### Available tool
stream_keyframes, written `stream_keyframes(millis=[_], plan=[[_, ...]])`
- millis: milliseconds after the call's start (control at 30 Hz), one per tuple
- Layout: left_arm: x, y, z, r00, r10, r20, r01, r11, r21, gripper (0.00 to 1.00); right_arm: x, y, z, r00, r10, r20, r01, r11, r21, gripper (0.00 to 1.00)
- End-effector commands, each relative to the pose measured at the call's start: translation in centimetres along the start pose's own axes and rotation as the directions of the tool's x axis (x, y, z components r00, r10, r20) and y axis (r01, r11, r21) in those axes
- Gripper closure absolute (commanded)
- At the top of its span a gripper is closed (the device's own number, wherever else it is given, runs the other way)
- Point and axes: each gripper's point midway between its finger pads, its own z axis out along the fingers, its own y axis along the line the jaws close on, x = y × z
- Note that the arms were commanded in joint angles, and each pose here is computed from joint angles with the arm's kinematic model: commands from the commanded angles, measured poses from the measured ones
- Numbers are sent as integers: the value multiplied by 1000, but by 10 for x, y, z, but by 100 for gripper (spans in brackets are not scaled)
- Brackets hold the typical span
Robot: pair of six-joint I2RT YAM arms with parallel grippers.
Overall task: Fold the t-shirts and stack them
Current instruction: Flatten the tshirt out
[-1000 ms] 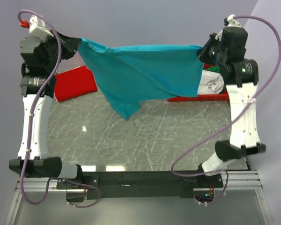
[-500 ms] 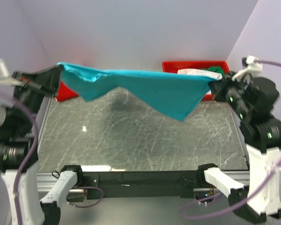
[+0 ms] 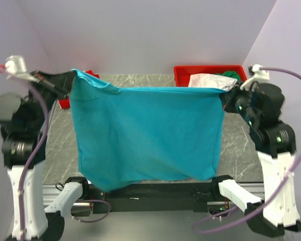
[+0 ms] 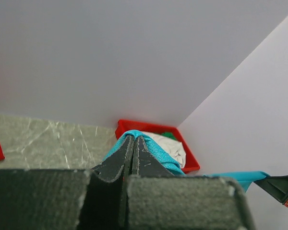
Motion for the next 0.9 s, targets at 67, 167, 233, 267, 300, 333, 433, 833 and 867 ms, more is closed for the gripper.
stream_keyframes(millis=[67, 167, 233, 267, 300, 333, 433, 833, 867], plan=[[-1, 6, 34, 1000, 2, -22, -1, 1000, 20, 99, -19, -9, 27, 1000, -1, 25, -1, 997, 75, 100], [2, 13, 51, 999, 0, -44, 1, 1000, 13, 99, -22, -11, 47, 1000, 4, 10, -5, 996, 94, 100], [1, 12, 59, 999, 0, -50, 2, 1000, 22, 99, -25, -11, 57, 1000, 3, 3, -4, 995, 102, 100], [-5, 7, 59, 999, 4, -41, -2, 1000, 31, 99, -32, -10, 57, 1000, 5, 19, -7, 995, 102, 100], [-6, 9, 62, 999, 8, -42, -7, 1000, 26, 99, -34, -9, 57, 1000, 5, 20, -7, 995, 102, 100], [-9, 7, 61, 999, 16, -35, -15, 1000, 28, 99, -37, -8, 59, 1000, 5, 23, -7, 995, 100, 100], [-19, 2, 55, 999, 34, -16, -34, 999, 17, 99, -47, -4, 50, 998, 9, 54, -13, 996, 87, 100], [-54, -18, -14, 985, 29, 168, -24, 999, -34, 99, -41, 5, -13, 990, 38, 132, -39, 999, 3, 100], [-63, -23, -22, 979, 37, 201, -30, 999, -40, 99, -43, 7, -21, 989, 39, 144, -38, 999, -11, 100]])
